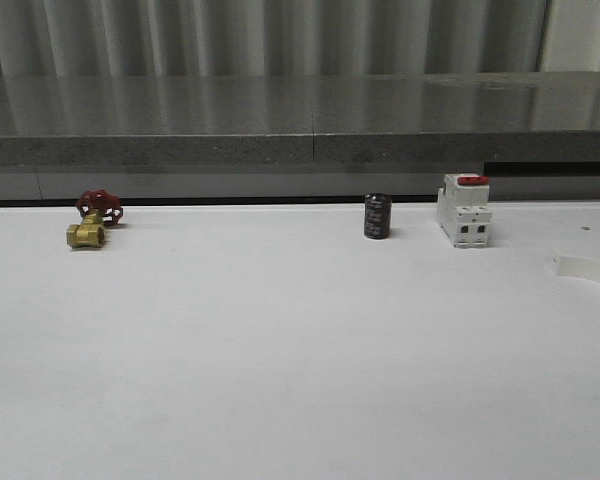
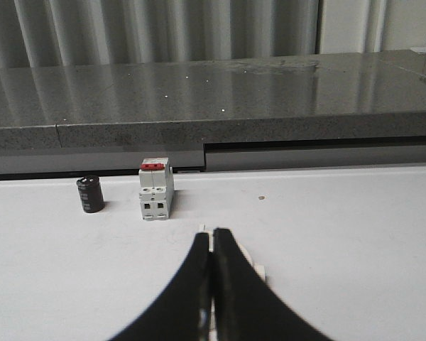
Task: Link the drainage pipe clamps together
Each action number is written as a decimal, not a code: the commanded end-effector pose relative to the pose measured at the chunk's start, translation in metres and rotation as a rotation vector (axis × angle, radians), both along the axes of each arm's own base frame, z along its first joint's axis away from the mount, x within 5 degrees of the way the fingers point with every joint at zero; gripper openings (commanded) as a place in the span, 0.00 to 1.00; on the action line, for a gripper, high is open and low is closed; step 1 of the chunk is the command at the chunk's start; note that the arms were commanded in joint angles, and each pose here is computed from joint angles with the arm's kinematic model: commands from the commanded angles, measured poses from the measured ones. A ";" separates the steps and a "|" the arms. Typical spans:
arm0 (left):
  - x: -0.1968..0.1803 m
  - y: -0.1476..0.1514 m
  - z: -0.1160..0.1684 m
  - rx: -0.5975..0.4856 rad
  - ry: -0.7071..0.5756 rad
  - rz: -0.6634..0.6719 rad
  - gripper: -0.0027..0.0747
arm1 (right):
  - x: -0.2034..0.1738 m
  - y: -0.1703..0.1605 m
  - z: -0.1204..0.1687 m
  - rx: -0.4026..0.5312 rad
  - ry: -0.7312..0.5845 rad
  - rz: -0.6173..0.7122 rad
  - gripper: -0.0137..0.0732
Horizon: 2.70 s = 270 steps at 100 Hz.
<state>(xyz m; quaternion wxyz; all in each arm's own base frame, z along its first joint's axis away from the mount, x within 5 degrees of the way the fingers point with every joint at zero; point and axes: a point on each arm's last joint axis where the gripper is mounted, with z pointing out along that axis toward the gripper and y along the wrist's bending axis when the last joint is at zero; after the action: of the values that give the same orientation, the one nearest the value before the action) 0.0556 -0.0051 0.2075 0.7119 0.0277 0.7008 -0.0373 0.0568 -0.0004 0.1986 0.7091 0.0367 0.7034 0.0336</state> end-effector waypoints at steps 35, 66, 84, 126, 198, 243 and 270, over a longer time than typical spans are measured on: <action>-0.002 0.000 0.001 -0.016 -0.082 0.000 0.01 | -0.003 0.000 0.013 -0.013 -0.108 0.000 0.08; 0.000 -0.001 0.046 -0.093 0.013 -0.015 0.01 | -0.003 0.000 0.013 -0.013 -0.108 0.000 0.08; 0.016 -0.004 0.084 -0.091 0.156 -0.023 0.01 | -0.003 0.000 0.013 -0.013 -0.108 0.000 0.08; 0.079 -0.011 0.100 -0.034 0.573 -0.020 0.01 | -0.003 0.000 0.013 -0.013 -0.107 0.000 0.08; 0.103 -0.014 0.081 -0.046 0.708 -0.017 0.70 | -0.003 0.000 0.013 -0.013 -0.107 0.000 0.08; 0.162 0.022 0.105 -0.030 0.884 0.109 0.70 | -0.003 0.000 0.013 -0.013 -0.107 0.000 0.08; 0.220 0.049 0.086 0.056 1.044 0.092 0.70 | -0.003 0.000 0.013 -0.013 -0.107 0.000 0.08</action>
<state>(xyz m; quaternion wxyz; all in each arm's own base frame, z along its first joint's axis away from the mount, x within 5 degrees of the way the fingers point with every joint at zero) 0.2567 0.0368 0.2878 0.2499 -0.0180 0.9681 -0.0016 0.0568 -0.0004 0.1986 0.7091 0.0367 0.7034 0.0336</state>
